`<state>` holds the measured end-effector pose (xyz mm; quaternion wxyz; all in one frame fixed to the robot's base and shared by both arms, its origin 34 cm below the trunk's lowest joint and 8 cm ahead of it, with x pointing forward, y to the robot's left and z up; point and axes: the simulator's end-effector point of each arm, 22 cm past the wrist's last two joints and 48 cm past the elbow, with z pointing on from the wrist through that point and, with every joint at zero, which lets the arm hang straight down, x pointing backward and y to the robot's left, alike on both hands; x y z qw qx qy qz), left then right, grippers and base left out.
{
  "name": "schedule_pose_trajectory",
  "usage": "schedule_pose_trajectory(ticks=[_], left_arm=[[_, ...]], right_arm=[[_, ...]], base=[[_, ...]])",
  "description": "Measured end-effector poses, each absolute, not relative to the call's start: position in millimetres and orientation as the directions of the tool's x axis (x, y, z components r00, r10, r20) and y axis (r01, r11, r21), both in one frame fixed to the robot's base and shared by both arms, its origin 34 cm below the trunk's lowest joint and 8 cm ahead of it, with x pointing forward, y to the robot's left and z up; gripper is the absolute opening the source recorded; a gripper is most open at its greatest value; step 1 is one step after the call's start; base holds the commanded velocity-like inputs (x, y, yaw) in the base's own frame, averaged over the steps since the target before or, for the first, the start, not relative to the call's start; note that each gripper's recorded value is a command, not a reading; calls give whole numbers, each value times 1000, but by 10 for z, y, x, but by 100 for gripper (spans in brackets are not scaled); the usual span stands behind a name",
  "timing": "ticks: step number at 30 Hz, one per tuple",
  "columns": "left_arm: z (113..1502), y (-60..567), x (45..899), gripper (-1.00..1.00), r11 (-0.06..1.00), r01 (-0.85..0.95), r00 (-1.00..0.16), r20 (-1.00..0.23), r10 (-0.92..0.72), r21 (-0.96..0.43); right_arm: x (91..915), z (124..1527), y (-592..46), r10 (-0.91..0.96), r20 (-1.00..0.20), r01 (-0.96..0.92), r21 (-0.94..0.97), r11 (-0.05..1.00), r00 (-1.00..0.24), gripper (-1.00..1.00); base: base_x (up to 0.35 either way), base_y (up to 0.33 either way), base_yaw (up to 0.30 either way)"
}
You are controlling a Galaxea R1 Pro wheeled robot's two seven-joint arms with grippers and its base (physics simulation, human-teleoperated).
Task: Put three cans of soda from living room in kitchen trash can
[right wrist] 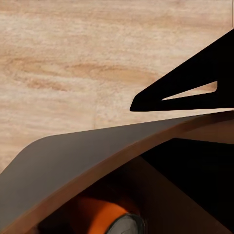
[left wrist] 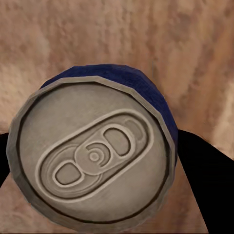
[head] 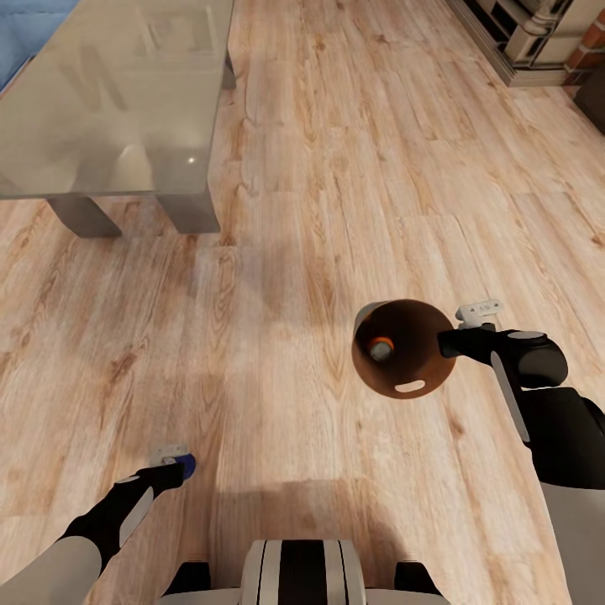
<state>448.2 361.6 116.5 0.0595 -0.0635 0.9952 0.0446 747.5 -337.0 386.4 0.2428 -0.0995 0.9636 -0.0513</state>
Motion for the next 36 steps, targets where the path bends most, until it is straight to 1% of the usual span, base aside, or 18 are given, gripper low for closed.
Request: schedule_pose_trajectory(ticks=[12,18,32,36], left_arm=[[1157,3596,4435,-100,989,-126,-988,-103,-118,79],[1191,3602,4510,-100,988,-131,-985,-125,-120,78],[1492,3579,4567,-100,989,-126,-987,-114,-117,74],[1595,3578,4660,-100,989,-126,-986,-117,-117,71]], right_arm=[[7468,3859,-3371,-217,-456,-167,-147,975,-863,-100],[7472,3880,-3369,-216,-456,-167,-146,975,-863,-100],[7528,4166,-3311,-222,-454,-177,-140,974,-863,-100],[7378,4124,-3284,-221,-424,-182,-130,975,-878,-100]], base=[[-40,0,0],[-1,0,0],[0,0,0],[0,0,0]])
